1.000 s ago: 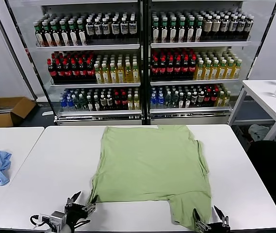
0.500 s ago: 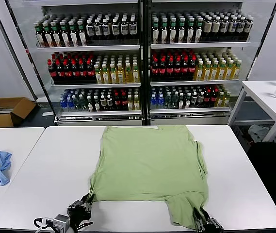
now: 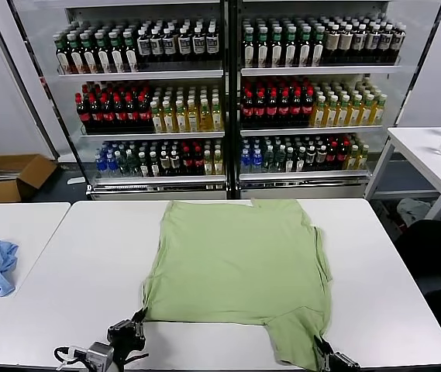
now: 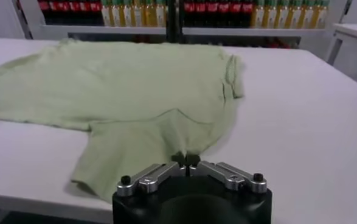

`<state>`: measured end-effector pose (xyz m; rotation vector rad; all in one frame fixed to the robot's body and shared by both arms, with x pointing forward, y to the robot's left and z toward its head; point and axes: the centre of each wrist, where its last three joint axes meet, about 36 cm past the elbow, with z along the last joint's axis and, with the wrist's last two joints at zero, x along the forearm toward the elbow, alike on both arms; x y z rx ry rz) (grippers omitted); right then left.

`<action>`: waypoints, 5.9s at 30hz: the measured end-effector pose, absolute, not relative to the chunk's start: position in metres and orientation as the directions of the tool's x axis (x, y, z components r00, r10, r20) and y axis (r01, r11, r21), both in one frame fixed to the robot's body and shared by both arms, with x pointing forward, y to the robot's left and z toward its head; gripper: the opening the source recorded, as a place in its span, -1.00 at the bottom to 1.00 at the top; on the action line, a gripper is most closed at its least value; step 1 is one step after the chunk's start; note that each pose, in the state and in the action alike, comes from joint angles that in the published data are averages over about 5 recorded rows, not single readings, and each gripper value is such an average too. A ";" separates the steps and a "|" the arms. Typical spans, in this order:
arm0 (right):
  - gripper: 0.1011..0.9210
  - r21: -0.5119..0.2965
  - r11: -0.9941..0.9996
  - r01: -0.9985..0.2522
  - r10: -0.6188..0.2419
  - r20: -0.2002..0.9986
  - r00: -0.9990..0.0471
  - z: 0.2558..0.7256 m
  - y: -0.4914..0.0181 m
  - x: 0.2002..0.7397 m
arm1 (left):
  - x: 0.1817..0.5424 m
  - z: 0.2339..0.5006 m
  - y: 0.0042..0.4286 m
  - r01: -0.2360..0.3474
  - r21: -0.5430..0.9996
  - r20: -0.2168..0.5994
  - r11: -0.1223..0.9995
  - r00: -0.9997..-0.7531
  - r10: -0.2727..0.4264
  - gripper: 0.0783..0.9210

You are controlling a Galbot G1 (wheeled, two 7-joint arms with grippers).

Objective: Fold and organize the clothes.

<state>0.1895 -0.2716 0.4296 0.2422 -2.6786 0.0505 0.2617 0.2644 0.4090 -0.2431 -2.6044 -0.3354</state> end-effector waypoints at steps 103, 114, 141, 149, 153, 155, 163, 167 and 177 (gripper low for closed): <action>0.76 -0.089 0.995 -0.045 -0.004 0.417 -0.909 0.403 -0.258 0.294 | 0.339 0.400 0.295 0.183 0.042 0.496 0.982 -0.857 0.138 0.77; 0.29 -0.059 0.997 -0.052 -0.019 0.459 -0.888 0.392 -0.256 0.293 | 0.330 0.396 0.299 0.158 0.063 0.538 0.985 -0.837 0.100 0.40; -0.95 -0.036 0.995 -0.089 -0.064 0.449 -0.891 0.406 -0.255 0.276 | 0.308 0.403 0.295 0.185 0.106 0.551 0.977 -0.829 0.097 -0.98; -0.95 -0.046 0.994 -0.102 -0.071 0.445 -0.893 0.420 -0.256 0.249 | 0.281 0.415 0.296 0.205 0.124 0.536 0.971 -0.837 0.108 -0.98; -0.95 -0.048 0.993 -0.111 -0.077 0.452 -0.889 0.424 -0.253 0.234 | 0.264 0.419 0.298 0.215 0.133 0.545 0.968 -0.831 0.110 -0.98; -0.95 -0.051 0.992 -0.113 -0.077 0.456 -0.887 0.424 -0.252 0.227 | 0.255 0.420 0.299 0.217 0.136 0.555 0.967 -0.825 0.107 -0.98; -0.95 -0.067 0.990 -0.123 -0.077 0.469 -0.880 0.425 -0.246 0.204 | 0.228 0.415 0.303 0.230 0.137 0.593 0.963 -0.798 0.106 -0.98; -0.80 -0.079 0.988 -0.131 -0.080 0.465 -0.882 0.430 -0.246 0.199 | 0.221 0.418 0.303 0.231 0.148 0.594 0.962 -0.798 0.100 -0.91; -0.09 -0.123 0.985 -0.120 -0.061 0.403 -0.913 0.463 -0.253 0.206 | 0.224 0.439 0.303 0.216 0.168 0.541 0.962 -0.836 0.093 -0.26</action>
